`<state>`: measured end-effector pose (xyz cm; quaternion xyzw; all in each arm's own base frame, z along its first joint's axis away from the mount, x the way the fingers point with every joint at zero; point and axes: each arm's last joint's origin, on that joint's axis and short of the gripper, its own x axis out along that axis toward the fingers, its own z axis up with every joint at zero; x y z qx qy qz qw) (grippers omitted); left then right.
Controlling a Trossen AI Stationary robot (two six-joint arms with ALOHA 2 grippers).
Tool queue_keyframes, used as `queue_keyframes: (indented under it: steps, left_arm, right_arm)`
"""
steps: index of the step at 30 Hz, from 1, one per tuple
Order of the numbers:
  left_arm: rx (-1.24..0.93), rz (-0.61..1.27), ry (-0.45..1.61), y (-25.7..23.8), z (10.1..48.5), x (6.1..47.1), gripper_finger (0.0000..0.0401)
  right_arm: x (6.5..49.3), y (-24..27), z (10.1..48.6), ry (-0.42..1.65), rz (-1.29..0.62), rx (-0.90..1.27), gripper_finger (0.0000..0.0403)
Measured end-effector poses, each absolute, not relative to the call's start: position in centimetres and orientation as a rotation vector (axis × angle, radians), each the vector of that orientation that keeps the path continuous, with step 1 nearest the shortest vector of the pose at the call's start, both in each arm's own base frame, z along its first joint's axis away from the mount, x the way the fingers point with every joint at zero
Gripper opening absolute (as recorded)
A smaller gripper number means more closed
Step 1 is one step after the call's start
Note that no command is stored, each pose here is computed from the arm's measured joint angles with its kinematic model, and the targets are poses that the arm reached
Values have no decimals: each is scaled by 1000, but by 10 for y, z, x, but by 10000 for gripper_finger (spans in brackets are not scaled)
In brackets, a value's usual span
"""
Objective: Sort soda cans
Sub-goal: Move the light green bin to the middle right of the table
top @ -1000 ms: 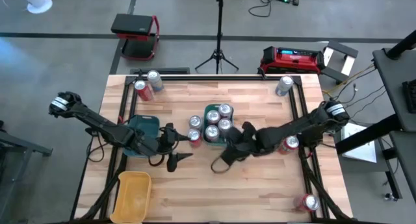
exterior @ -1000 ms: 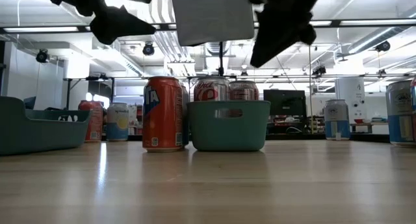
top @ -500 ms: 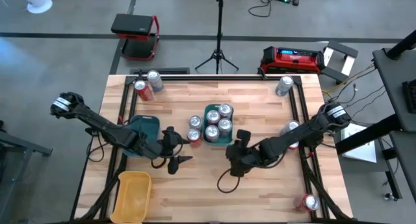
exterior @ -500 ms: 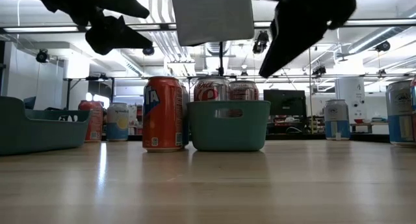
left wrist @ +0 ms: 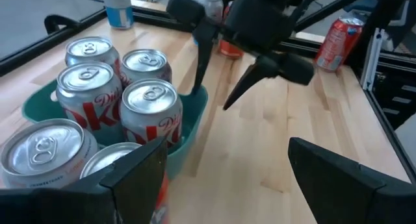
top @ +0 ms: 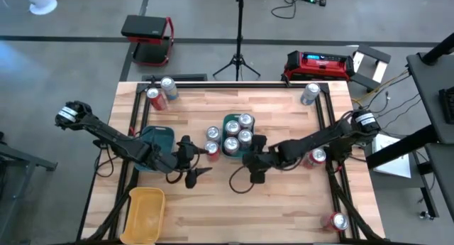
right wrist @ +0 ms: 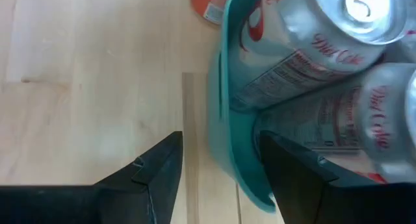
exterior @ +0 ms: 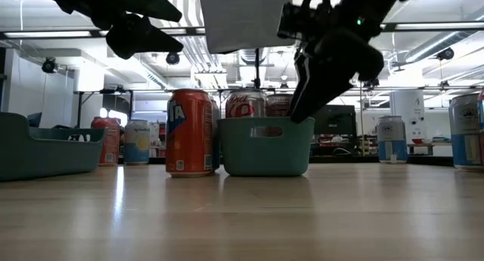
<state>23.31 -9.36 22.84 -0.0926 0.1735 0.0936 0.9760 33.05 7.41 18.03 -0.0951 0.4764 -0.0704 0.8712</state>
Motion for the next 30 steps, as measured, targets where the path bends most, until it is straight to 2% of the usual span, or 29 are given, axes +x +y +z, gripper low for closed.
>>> queue_keyframes:
  steps: [7, 18, 30]
  left_arm:
    - [-163, 174, 313, -94, 232, 235, 306]
    - [-143, 161, 266, -95, 238, 236, 306]
    - [-131, 166, 268, -94, 237, 237, 306]
  right_arm:
    - [328, 54, 168, 1040, -95, -124, 159]
    - [340, 45, 167, 1083, 21, -175, 22]
    - [316, 47, 170, 1331, -12, -84, 12]
